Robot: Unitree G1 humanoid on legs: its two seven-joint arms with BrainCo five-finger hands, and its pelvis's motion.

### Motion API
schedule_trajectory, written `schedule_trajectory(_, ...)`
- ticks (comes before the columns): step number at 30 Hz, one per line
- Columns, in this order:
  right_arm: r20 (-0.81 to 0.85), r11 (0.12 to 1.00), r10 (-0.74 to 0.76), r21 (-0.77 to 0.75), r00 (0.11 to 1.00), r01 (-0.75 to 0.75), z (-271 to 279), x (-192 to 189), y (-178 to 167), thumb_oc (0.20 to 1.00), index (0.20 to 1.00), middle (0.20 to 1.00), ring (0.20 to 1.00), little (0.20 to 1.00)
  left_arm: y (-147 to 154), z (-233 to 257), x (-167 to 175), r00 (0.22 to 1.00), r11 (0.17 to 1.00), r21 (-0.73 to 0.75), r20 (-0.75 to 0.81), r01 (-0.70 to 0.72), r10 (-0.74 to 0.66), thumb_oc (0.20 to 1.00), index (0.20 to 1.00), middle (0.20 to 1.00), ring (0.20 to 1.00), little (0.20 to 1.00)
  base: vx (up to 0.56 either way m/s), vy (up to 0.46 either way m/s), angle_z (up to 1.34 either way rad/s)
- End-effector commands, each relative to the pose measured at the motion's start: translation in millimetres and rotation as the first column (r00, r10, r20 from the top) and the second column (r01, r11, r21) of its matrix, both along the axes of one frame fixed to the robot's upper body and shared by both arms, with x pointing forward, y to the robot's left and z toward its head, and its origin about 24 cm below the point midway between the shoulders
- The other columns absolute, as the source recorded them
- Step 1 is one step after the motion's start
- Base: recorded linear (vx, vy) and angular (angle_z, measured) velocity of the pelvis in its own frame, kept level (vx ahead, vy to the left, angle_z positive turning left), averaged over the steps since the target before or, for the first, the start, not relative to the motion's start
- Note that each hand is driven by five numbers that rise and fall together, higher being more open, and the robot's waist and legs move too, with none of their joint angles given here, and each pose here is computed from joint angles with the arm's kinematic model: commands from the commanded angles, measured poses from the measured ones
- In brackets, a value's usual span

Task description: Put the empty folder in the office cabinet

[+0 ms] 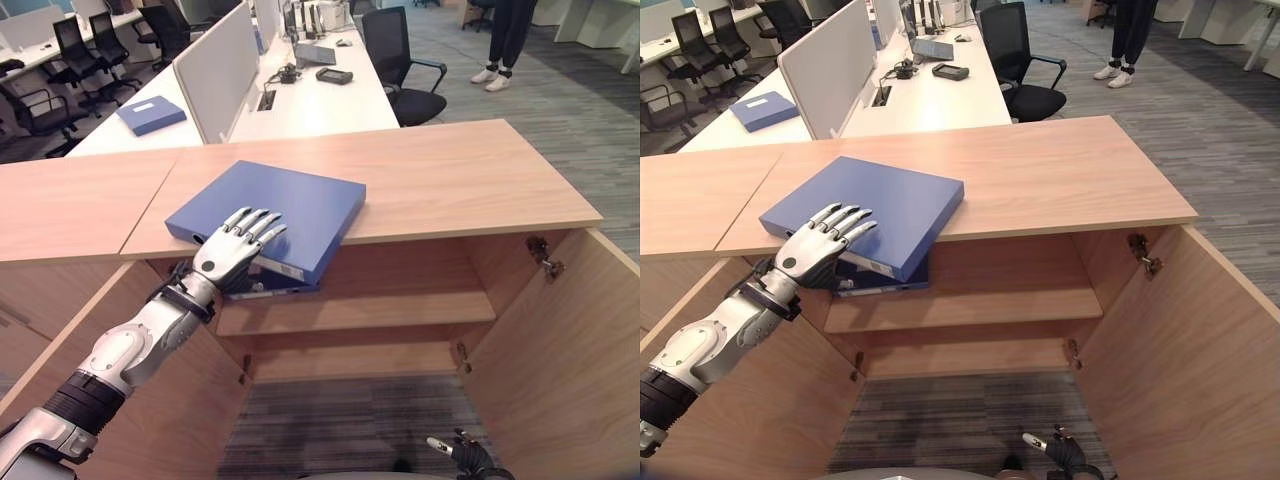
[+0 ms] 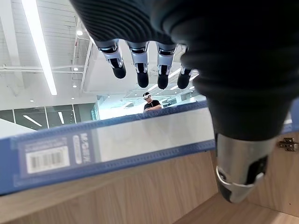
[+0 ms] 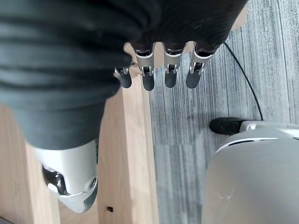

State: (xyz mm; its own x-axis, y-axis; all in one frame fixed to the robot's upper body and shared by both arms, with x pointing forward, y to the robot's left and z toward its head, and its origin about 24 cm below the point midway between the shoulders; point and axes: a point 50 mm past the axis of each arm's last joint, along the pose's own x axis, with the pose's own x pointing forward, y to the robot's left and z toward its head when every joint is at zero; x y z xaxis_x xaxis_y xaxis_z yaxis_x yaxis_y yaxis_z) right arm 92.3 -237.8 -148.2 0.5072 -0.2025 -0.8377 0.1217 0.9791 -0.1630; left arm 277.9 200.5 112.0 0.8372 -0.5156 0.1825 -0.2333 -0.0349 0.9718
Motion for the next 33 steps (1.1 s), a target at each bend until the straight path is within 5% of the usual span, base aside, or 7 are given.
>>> schedule_trajectory(1,0.072,1.000,0.018,-0.014,0.997,-0.017,7.1,29.2,-0.6,1.000,1.000,1.000,1.000,1.000,-3.5,46.1,27.5,0.983,1.000,0.005,0.181,-0.016,0.015,1.000,1.000,1.000,1.000,1.000,0.00,-0.002,-0.04)
schedule_trajectory(33,0.040,1.000,0.001,-0.015,0.999,0.000,3.2,22.9,0.1,1.000,1.000,1.000,1.000,1.000,2.3,44.5,40.6,0.980,0.997,-0.006,0.180,-0.080,0.080,1.000,1.000,1.000,1.000,1.000,0.00,0.000,0.00)
